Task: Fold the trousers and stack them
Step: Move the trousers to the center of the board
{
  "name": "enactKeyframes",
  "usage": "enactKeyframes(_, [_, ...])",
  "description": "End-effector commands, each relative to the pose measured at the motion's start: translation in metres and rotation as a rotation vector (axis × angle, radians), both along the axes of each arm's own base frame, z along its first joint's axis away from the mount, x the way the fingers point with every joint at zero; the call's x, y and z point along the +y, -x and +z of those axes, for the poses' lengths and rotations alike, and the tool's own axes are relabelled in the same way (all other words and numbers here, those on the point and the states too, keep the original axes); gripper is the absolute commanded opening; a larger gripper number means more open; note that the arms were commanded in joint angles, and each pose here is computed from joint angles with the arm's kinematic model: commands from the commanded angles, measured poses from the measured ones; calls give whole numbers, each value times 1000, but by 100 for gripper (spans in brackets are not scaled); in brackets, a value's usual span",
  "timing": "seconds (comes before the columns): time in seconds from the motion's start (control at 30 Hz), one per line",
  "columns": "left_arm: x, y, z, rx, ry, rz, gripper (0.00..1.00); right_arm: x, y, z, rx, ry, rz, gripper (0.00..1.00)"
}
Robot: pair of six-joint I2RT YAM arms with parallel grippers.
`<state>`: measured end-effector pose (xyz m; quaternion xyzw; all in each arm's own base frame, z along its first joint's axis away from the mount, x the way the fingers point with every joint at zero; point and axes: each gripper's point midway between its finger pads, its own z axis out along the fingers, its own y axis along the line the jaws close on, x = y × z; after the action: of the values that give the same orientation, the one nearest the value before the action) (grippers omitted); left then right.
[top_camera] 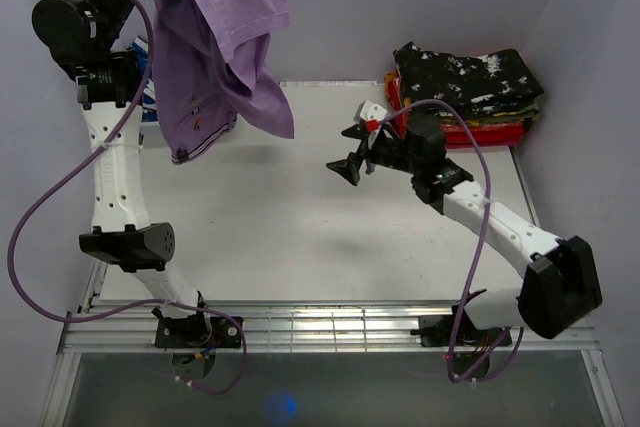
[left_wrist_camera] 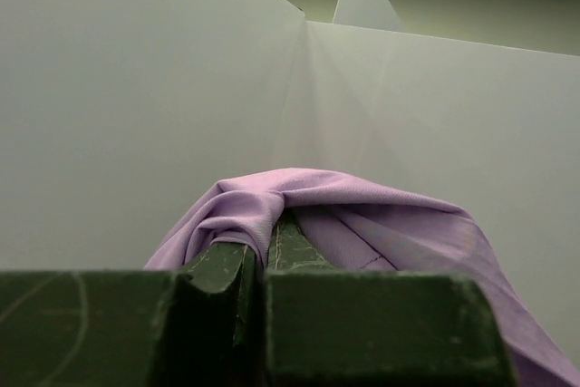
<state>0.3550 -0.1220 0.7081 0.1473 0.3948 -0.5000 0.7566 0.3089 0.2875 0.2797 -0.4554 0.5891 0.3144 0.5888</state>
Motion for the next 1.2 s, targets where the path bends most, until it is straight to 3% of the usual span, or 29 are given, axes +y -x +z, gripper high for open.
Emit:
enactKeyframes(0.0, [0, 41, 26, -93, 32, 5, 0, 44, -28, 62, -235, -134, 14, 90])
enactKeyframes(0.2, [-1, 40, 14, -30, 46, -5, 0, 113, -58, 57, -261, -182, 77, 90])
enactKeyframes(0.3, [0, 39, 10, -20, 41, 15, 0, 135, -63, 50, -252, -187, 122, 98])
enactKeyframes(0.33, [2, 31, 3, 11, 48, 25, 0, 137, -62, 50, -253, -190, 133, 94])
enactKeyframes(0.47, [6, 23, -12, 62, 54, 45, 0, 140, -31, 50, -233, -196, 253, 89])
enactKeyframes(0.63, [5, 14, -12, 48, 41, 45, 0, 143, 13, 33, -216, -186, 359, 94])
enactKeyframes(0.77, [3, 16, -8, 36, 33, 35, 0, 149, -10, 15, -174, -188, 243, 98])
enactKeyframes(1.17, [-4, 23, -21, 53, -2, 32, 0, 142, -82, 26, -157, -227, -48, 93])
